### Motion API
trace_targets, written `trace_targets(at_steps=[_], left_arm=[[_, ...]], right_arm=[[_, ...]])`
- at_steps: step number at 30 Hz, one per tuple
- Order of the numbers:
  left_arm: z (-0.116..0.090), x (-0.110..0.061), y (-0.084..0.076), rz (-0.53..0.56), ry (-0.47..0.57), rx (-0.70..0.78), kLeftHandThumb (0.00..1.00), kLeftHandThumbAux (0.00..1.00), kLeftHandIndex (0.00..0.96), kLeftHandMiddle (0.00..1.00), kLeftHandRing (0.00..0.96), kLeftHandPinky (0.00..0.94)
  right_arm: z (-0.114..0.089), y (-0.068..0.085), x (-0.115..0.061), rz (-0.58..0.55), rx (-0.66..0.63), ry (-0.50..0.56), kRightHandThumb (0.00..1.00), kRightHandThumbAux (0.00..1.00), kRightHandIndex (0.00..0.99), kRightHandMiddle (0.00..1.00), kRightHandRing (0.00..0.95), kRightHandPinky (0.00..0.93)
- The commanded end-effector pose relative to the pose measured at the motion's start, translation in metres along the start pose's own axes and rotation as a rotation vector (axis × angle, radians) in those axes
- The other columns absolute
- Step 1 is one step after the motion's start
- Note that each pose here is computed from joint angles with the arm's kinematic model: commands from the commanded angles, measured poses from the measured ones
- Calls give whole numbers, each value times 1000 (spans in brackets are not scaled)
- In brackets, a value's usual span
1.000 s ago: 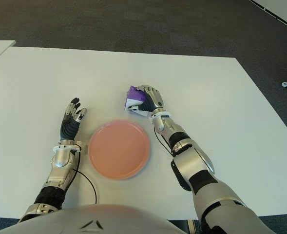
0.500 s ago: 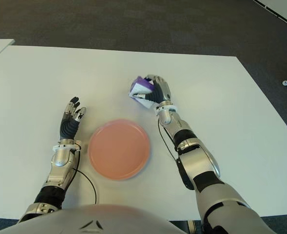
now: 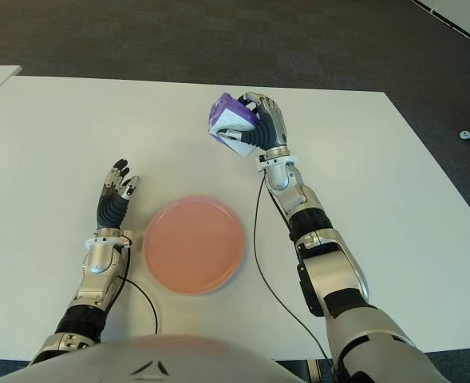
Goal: Put the tissue paper into the plate.
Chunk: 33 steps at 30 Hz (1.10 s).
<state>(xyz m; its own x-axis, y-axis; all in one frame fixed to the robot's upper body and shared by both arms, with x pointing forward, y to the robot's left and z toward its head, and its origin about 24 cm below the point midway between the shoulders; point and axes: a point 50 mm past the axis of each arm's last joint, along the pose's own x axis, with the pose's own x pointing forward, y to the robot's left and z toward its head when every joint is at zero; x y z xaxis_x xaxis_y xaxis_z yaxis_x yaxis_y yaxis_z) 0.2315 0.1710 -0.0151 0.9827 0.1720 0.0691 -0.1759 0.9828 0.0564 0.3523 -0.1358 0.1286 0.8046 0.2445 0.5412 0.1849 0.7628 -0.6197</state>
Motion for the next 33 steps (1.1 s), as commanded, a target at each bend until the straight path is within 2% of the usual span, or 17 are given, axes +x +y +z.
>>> trace_targets(at_steps=[1,6,8,11,14,17,19,29,33], left_arm=[[-21,-15,4,13,120,25,0,448,0,0,0,0],[-21,-15,4,10,122,25,0,448,0,0,0,0],[-21,-15,3,11,124,23,0,449,0,0,0,0],[-20,-15,3,10,122,22,0,449,0,0,0,0],[-20,-15,3,8,117,23,0,448,0,0,0,0],[-20,-16,2,6,112,22,0,446,0,0,0,0],[-19,-16,2,5,110,22,0,444,0,0,0,0],[-20,-15,2,2,117,34,0,436,0,0,0,0],[-21,-15,2,-5,118,34,0,436,0,0,0,0]], right_arm=[[18,10,-9,6,41,-71,998,670,411,532,832,439],[36,24,-23,57,62,-141,999,671,410,532,837,439],[48,20,-36,87,84,-196,999,671,408,533,838,438],[56,22,-48,162,99,-235,1000,671,407,533,836,438],[58,23,-54,254,104,-245,902,676,400,530,836,669],[58,24,-61,343,114,-245,870,677,398,530,833,751],[58,25,-65,387,121,-247,863,677,398,530,829,773],[65,27,-86,630,73,-311,855,677,400,532,813,788],[66,27,-90,680,54,-323,855,677,400,531,805,774]])
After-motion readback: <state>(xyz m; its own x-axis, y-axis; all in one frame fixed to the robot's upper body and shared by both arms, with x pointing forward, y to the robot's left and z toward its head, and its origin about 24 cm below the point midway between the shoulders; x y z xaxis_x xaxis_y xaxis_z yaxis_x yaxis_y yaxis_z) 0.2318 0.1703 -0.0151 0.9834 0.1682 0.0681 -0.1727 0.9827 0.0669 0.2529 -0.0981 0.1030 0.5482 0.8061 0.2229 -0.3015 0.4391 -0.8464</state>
